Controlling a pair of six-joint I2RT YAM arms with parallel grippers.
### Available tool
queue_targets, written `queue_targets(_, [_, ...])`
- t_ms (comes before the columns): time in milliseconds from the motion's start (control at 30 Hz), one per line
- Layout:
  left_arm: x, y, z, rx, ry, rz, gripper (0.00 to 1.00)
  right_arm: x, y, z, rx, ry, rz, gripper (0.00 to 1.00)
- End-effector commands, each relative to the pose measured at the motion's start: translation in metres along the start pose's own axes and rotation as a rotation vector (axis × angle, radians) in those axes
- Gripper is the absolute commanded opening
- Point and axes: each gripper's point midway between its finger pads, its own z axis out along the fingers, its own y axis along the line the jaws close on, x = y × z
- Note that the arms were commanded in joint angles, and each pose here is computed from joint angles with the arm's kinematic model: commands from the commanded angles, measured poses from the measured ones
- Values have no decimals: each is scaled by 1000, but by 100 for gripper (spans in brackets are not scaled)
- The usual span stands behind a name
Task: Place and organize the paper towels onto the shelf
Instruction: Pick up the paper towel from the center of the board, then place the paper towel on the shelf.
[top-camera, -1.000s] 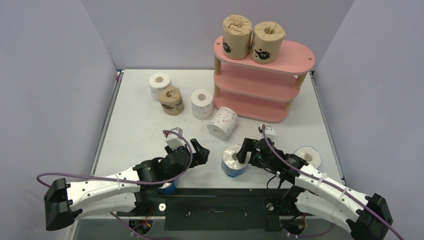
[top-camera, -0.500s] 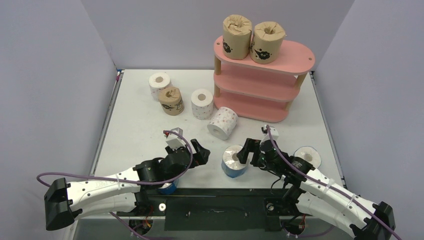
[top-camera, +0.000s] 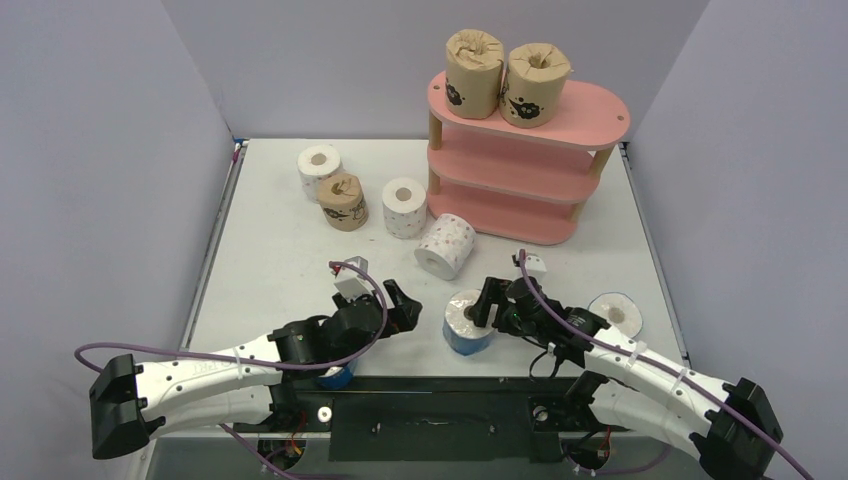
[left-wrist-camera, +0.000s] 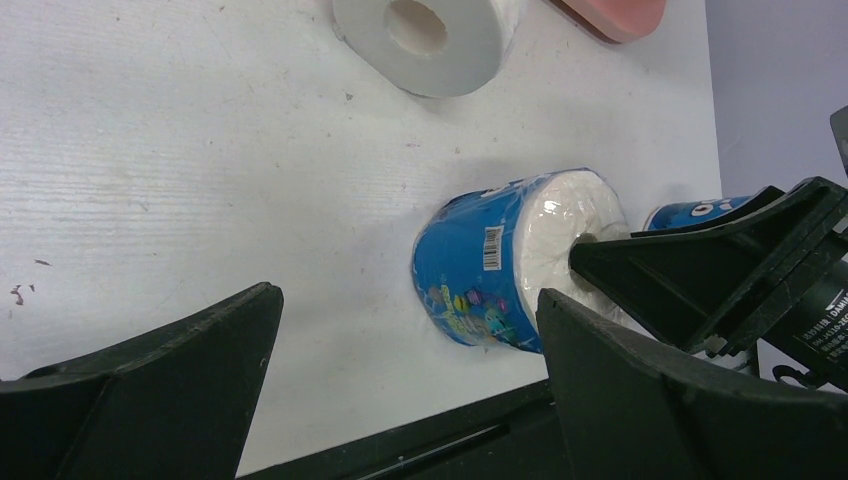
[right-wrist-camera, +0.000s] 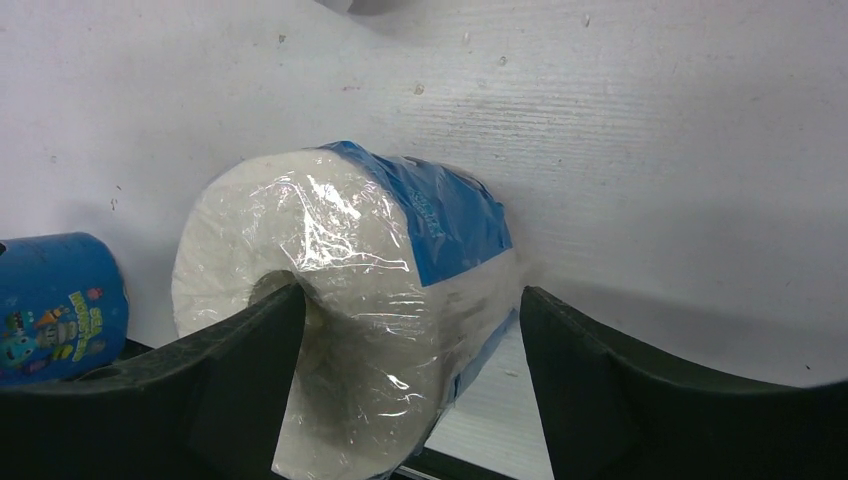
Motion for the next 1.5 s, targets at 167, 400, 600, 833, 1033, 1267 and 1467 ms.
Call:
queue_targets(167, [-3,-10,0,35,-17,-27,100,4,-4,9,24,-12,47,56])
queue_targets(400, [-24,-16,-4,38,-89,-16,100,-40,4,-33,33,-128,43,38])
queue_targets(600, [-54,-37,-11,90,-189,-10,100,-88,11,-80,51,-235,32,37])
queue_targets(833, [-105,-79,-22,207,-376,-3,98,-164,-2,-131,135,-413,111,37])
queue_targets(1033, [-139,-130,-21,303,-509,116,96,-216,-11,-142,192,-520,225,38])
queue_targets(1267, [-159,-174,-4,503,-579,282,96,-253,-13,-128,211,-562,317,38])
queue_targets(1467, [-170,-176,17,682,-559,281,96,-275,-20,-112,193,-592,423,38])
